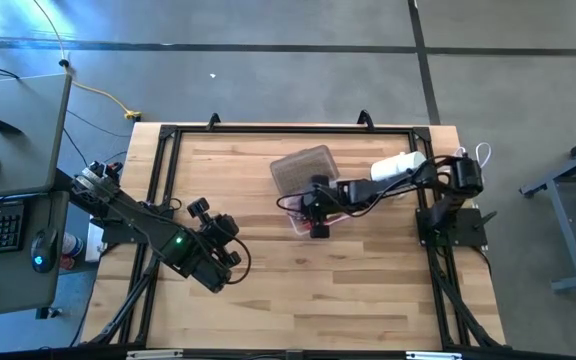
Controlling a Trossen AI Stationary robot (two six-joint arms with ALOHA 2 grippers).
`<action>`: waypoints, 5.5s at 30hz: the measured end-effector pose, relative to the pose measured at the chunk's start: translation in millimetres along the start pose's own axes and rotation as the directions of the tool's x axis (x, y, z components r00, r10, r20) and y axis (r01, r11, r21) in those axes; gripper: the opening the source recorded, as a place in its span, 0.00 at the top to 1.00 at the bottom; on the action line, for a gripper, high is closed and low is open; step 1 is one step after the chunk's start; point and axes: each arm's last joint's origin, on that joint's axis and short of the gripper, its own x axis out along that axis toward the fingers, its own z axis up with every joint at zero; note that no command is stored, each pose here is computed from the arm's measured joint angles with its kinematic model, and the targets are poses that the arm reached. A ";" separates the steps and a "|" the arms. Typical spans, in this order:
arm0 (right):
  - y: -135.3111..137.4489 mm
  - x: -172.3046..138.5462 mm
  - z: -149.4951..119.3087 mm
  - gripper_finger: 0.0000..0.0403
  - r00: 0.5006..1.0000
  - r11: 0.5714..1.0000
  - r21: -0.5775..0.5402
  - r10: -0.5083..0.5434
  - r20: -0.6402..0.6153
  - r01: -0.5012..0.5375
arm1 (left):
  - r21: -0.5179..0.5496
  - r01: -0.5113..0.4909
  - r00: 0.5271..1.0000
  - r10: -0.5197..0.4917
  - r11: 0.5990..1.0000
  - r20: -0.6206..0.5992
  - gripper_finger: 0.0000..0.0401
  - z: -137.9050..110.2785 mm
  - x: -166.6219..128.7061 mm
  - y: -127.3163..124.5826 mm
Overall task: Pick & place school supplies into a supply box
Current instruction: Put the violet scissors into the gray supply box, then close the gray supply box
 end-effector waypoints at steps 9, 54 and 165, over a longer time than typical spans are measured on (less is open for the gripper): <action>-6.1 0.8 -7.3 0.77 0.984 0.987 0.015 -0.160 -0.079 0.162 | 0.001 -0.001 1.000 0.001 1.000 0.000 0.88 0.0 0.0 0.1; -18.2 -22.1 17.8 0.99 0.959 0.892 0.380 -0.164 -0.231 0.244 | -0.002 0.007 1.000 -0.007 1.000 -0.010 0.88 -0.2 0.0 -0.3; 87.4 -36.1 -112.6 1.00 0.991 0.620 0.775 0.028 0.130 -0.119 | -0.559 0.248 0.969 -0.214 0.791 0.126 0.95 95.7 341.7 139.9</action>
